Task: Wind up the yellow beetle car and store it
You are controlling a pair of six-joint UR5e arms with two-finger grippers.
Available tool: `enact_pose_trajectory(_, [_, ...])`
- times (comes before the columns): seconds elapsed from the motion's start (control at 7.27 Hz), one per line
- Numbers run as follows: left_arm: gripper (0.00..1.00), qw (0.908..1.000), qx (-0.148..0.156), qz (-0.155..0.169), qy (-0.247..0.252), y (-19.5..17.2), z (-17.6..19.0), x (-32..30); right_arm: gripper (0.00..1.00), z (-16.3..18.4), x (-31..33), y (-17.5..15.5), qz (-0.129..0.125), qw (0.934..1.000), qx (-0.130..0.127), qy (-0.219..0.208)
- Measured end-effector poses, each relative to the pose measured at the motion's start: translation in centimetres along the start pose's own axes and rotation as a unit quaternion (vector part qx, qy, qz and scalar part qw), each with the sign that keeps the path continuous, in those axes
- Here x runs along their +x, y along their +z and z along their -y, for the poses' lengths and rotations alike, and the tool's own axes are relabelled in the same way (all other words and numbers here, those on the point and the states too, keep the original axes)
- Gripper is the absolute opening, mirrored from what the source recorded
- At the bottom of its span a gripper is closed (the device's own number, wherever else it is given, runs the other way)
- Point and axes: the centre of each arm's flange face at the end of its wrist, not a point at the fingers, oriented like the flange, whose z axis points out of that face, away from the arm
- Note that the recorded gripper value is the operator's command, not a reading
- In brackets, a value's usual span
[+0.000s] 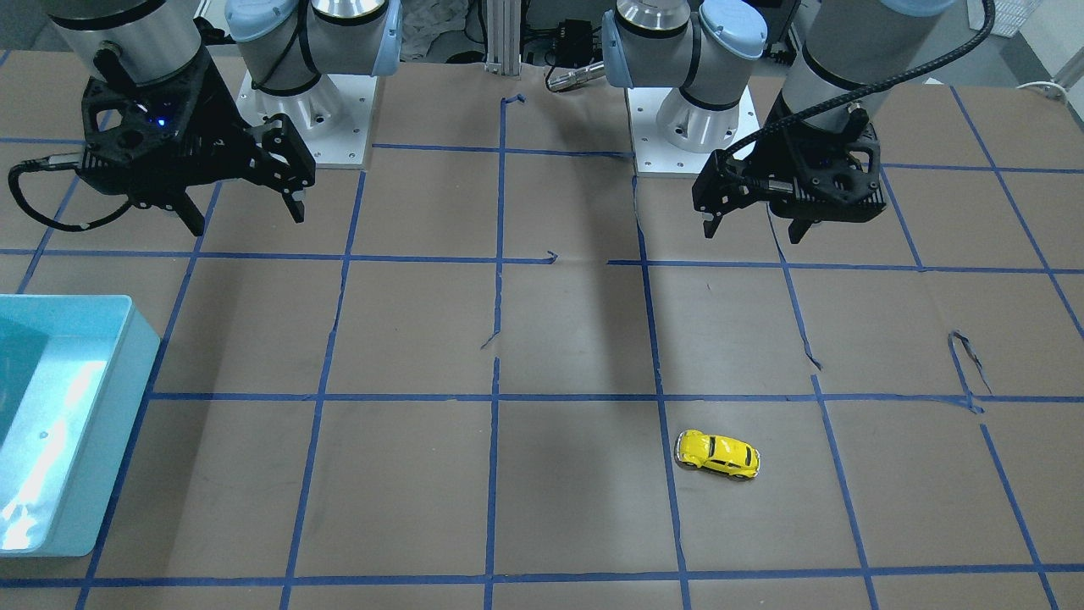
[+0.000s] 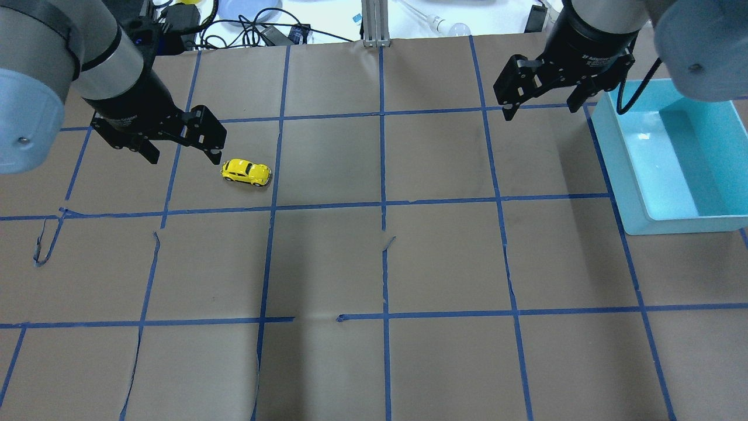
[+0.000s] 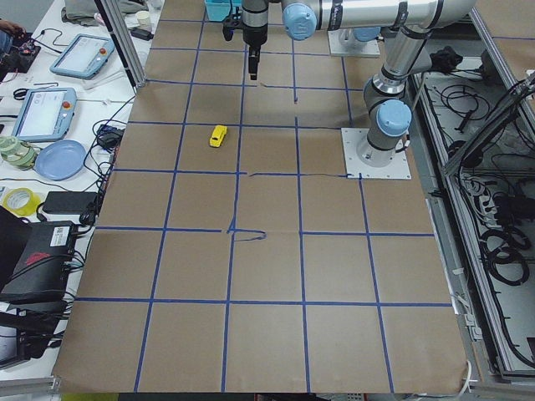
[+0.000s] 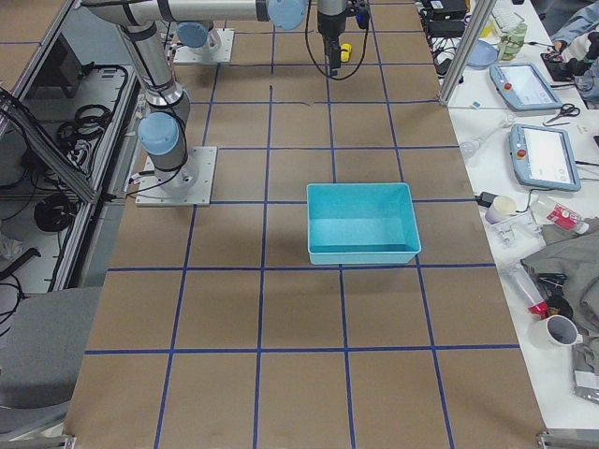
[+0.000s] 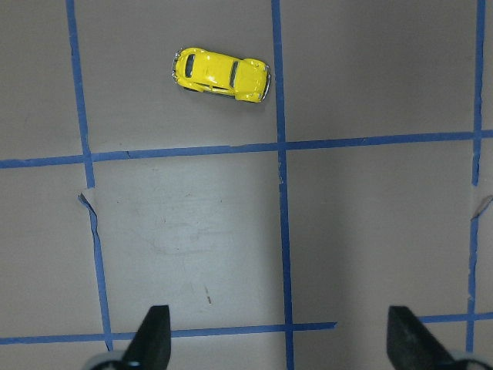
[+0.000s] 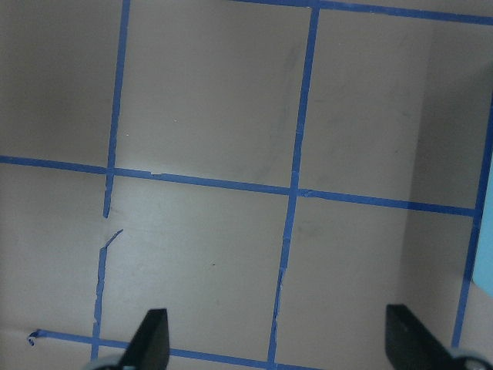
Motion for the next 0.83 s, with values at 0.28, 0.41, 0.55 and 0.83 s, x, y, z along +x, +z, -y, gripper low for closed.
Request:
enact_pose_trajectory(0.28, [1.00, 1.0000, 0.000, 0.001, 0.000, 0.02, -0.03, -0.08, 1.00, 0.59, -0.02, 0.55, -0.001, 0.9999, 0.010, 0.012])
enact_pose_trajectory(0.41, [1.00, 1.0000, 0.000, 0.002, -0.001, 0.04, -0.03, -0.13, 1.00, 0.72, -0.01, 0.58, -0.001, 0.9998, 0.015, 0.014])
enact_pose_trajectory(0.55, [1.00, 1.0000, -0.001, 0.002, -0.001, 0.08, -0.01, -0.16, 1.00, 0.73, 0.04, 0.63, -0.001, 0.9998, 0.015, 0.016])
enact_pose_trajectory(0.83, [1.00, 1.0000, -0.001, 0.001, -0.001, 0.15, 0.03, -0.12, 1.00, 0.76, 0.18, 0.66, -0.002, 0.9997, 0.016, 0.020])
